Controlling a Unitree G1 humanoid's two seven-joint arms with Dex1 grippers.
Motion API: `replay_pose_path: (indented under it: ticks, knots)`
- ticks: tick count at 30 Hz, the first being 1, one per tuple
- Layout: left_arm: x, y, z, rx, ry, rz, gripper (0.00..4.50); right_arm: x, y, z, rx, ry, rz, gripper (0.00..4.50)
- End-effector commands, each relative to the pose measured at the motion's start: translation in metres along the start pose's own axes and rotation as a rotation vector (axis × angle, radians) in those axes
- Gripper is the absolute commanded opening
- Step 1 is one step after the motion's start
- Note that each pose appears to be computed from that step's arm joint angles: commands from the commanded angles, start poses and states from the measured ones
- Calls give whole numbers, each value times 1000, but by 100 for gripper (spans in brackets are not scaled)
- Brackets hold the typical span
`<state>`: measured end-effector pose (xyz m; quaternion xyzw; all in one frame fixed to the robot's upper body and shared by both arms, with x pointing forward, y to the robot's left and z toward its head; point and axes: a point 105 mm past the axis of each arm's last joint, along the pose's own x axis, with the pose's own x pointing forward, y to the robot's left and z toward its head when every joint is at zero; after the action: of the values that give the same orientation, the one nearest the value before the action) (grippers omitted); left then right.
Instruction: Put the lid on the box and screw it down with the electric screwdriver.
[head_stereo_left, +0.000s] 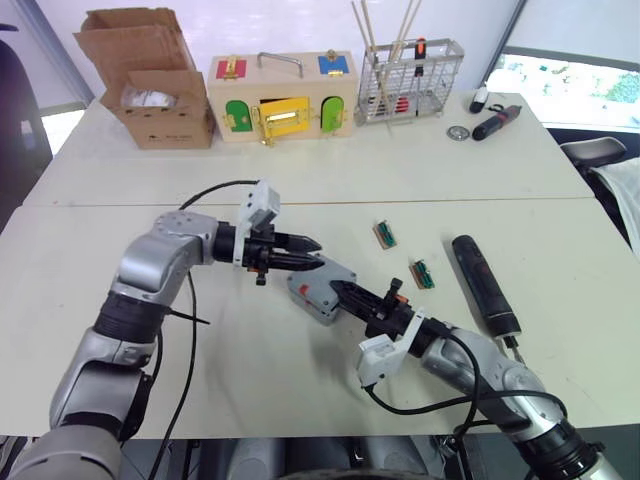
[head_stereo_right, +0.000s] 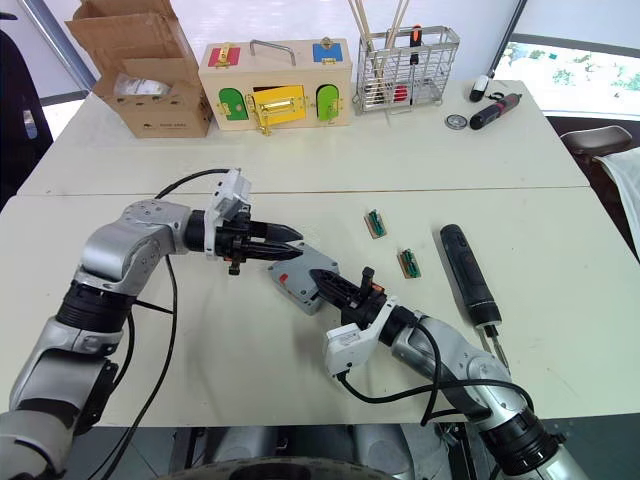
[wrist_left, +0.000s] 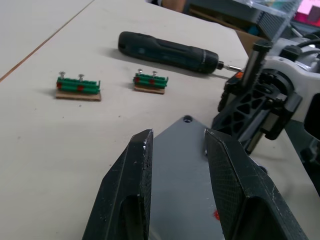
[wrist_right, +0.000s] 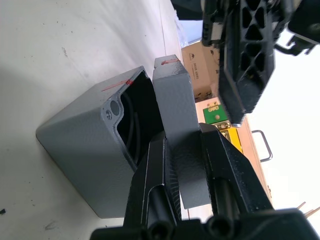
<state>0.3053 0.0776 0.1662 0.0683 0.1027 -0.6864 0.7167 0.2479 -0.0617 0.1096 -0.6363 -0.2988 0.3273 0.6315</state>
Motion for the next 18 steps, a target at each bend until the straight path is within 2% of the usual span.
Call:
replay_pose_path:
  ticks: [1, 7, 13, 16, 17, 18]
  knots:
    - [1, -6, -3, 34, 36, -40, 163, 0, 4, 7, 5, -20, 14, 17]
    - [7, -6, -19, 66, 100, -76, 163, 0, 5, 7, 19, -19, 15, 17]
    - [19, -6, -30, 68, 126, -137, 159, -3, -1, 6, 19, -10, -6, 300]
    - [21, -5, -36, 66, 137, -148, 159, -6, -3, 4, 4, -5, -6, 397]
    - [22, -5, -38, 58, 137, -147, 159, -7, -3, 2, 0, 0, -5, 420]
    - [23, -5, -39, 56, 137, -147, 159, -8, -4, 0, -3, 5, -6, 420]
